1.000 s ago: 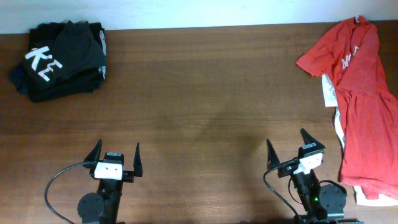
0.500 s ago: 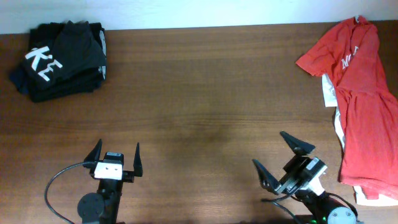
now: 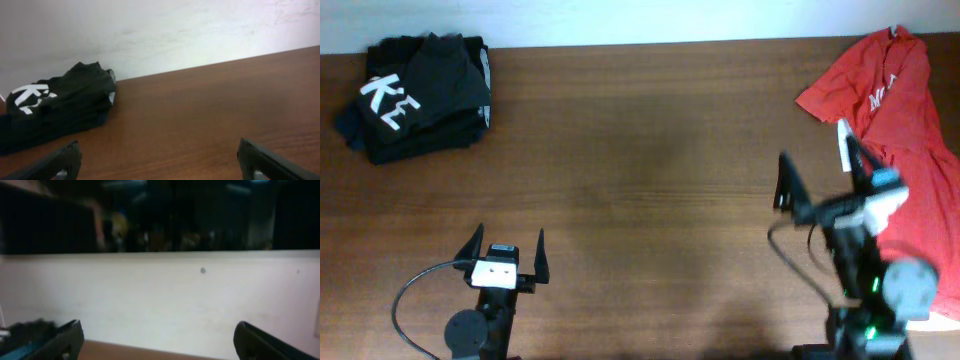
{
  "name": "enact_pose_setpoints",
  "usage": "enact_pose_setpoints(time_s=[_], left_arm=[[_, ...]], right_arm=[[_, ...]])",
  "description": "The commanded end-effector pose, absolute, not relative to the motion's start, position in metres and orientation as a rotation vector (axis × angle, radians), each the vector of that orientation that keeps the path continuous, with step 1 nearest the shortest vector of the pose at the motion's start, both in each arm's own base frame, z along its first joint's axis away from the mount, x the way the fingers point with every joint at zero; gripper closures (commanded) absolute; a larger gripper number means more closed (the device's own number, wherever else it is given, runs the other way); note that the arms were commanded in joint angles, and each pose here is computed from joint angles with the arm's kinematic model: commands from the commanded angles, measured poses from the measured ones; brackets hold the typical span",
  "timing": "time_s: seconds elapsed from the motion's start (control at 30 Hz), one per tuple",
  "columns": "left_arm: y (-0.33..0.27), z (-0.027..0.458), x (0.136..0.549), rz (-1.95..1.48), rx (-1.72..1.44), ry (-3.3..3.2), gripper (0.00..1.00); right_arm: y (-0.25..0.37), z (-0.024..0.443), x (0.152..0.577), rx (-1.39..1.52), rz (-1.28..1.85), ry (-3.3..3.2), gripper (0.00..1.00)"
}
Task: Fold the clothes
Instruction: 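Reach the right gripper to the red T-shirt pile and grasp it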
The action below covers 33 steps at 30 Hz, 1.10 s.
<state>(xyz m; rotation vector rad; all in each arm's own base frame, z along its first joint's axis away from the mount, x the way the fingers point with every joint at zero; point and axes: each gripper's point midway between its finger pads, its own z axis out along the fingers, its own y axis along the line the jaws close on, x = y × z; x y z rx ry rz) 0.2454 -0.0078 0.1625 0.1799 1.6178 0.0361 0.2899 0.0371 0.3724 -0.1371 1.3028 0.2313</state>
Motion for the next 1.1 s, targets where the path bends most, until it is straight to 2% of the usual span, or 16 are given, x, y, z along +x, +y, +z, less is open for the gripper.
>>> enact_pose_setpoints(time_s=[0.0,0.13,0.2,0.37,0.57,0.9,1.07], left_arm=[[-0.009,0.161,0.245,0.023,0.178,1.622,0.01],[-0.009,0.161,0.245,0.023,0.178,1.622,0.01],[-0.009,0.161,0.245,0.023,0.178,1.622,0.01],[-0.009,0.161,0.245,0.023,0.178,1.622,0.01],[-0.009,0.161,0.245,0.023,0.178,1.622,0.01],[-0.009,0.161,0.245,0.023,0.178,1.622,0.01],[-0.009,0.161,0.245,0.023,0.178,1.622,0.01]], right_arm=[[0.026,0.408,0.343,-0.105,0.159,1.382,0.01],[0.007,0.402,0.406,-0.093,0.004,1.598,0.01],[-0.026,0.383,0.447,-0.049,-0.224,1.806,0.01],[-0.110,0.332,0.489,0.121,-0.527,2.098,0.01],[-0.185,0.240,0.497,0.233,-0.556,2.376,0.01],[-0.225,0.093,0.491,0.321,-0.453,2.677,0.01],[-0.238,0.064,0.492,0.356,-0.391,2.694,0.01]])
